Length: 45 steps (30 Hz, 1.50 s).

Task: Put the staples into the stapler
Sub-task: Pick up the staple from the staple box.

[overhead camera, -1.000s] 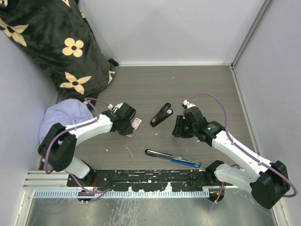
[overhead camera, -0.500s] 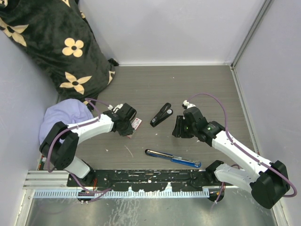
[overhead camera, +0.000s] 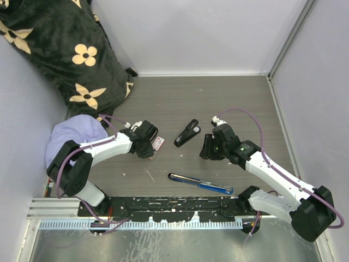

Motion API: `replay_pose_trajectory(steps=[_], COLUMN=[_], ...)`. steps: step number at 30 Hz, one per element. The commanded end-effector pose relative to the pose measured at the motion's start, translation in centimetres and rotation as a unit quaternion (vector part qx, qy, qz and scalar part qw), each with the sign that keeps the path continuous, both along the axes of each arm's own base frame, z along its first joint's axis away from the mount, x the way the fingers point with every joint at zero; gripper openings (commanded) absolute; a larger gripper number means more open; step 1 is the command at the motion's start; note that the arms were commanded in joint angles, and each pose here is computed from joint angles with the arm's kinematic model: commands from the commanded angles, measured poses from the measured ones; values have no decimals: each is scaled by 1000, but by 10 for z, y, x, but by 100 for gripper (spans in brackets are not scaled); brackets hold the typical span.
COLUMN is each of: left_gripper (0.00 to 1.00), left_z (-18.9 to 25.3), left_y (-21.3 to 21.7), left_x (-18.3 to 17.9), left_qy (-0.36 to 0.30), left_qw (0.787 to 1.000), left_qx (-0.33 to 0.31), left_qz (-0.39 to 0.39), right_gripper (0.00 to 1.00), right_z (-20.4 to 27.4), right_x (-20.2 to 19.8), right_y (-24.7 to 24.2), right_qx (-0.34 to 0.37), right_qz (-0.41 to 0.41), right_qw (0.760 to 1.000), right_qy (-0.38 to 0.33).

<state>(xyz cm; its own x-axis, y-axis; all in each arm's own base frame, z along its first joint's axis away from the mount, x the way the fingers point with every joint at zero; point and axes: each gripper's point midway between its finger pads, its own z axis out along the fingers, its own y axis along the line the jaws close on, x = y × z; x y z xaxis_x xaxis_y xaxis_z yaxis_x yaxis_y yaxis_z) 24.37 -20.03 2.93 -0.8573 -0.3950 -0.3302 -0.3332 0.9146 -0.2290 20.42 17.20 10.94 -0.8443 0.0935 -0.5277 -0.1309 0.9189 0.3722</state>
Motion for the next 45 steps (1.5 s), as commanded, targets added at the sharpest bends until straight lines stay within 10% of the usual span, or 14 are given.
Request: replay_pose_trajectory(steps=[1, 45], left_gripper=[13, 8], left_z=[3, -8], left_y=[0, -2], left_x=[12, 23], left_qy=[-24, -30], left_qw=[1000, 999], left_qx=[-1, 8], left_qz=[2, -7], right_gripper=[44, 44], right_z=[10, 10], right_x=[9, 6], right_y=[4, 1], right_qx=[12, 10], right_qz=[-5, -14], right_qw=[1000, 1000], right_qy=[-18, -16])
